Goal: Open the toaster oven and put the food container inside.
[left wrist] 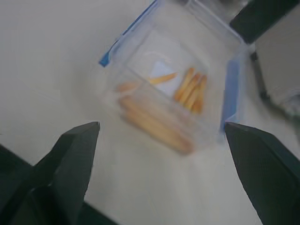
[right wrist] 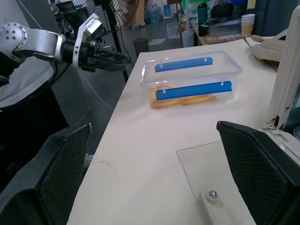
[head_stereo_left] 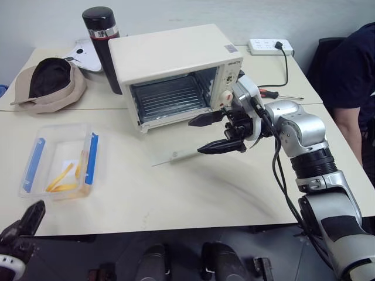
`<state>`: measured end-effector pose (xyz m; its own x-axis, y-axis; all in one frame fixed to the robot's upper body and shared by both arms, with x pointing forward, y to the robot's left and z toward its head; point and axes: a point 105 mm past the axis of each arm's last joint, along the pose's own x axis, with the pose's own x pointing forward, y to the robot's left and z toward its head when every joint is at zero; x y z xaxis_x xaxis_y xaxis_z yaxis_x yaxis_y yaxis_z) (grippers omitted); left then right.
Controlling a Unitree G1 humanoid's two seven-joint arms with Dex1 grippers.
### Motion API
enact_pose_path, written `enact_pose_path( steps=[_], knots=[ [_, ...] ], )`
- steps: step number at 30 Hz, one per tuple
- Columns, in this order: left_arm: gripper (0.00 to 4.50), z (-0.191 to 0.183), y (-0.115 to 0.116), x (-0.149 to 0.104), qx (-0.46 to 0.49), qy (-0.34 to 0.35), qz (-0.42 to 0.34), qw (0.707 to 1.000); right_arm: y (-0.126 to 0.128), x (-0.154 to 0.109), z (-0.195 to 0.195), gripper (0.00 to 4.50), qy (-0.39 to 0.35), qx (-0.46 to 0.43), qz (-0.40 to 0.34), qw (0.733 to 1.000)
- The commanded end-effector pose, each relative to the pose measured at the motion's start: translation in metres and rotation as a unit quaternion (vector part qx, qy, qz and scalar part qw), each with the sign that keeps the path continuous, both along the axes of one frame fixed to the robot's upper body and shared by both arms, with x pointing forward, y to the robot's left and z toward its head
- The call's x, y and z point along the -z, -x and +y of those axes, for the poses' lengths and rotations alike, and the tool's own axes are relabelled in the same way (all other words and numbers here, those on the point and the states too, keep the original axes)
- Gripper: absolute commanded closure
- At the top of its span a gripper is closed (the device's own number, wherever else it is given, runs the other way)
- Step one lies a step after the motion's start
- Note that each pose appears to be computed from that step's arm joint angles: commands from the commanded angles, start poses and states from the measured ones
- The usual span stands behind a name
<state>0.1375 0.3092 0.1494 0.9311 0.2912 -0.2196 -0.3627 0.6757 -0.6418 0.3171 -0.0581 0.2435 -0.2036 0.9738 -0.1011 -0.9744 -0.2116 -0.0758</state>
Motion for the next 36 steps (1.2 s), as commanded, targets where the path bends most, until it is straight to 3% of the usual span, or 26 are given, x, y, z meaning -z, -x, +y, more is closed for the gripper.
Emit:
enact_pose_path(
  steps=[1,9,16,20,31,32,36],
  knots=[
    [0.01,-0.007,-0.012,-0.006,-0.032,0.104,-0.012,0.994,0.007,-0.007,-0.003,0.00,-0.006,-0.013,-0.014,1.000],
    [0.01,0.006,-0.049,0.013,-0.091,0.189,0.048,0.977,0.014,-0.004,-0.017,0.00,-0.011,0.026,-0.010,1.000],
    [0.01,0.010,-0.095,0.007,-0.077,0.206,0.075,0.973,0.027,-0.003,-0.030,0.00,-0.014,0.047,-0.014,0.999],
    [0.88,0.019,-0.094,0.017,-0.107,0.212,0.120,0.964,0.034,-0.005,-0.036,0.00,-0.013,0.060,-0.024,0.998],
    [4.31,0.061,-0.087,0.003,-0.134,0.146,0.154,0.968,0.036,-0.010,-0.054,0.00,0.006,0.093,-0.042,0.995],
    [4.49,0.064,-0.086,0.000,-0.128,0.135,0.157,0.970,0.036,-0.011,-0.057,0.00,0.009,0.096,-0.040,0.995],
    [4.49,0.066,-0.088,-0.016,-0.056,0.071,0.148,0.985,0.036,-0.015,-0.068,0.00,0.016,0.110,-0.028,0.993]
  ],
)
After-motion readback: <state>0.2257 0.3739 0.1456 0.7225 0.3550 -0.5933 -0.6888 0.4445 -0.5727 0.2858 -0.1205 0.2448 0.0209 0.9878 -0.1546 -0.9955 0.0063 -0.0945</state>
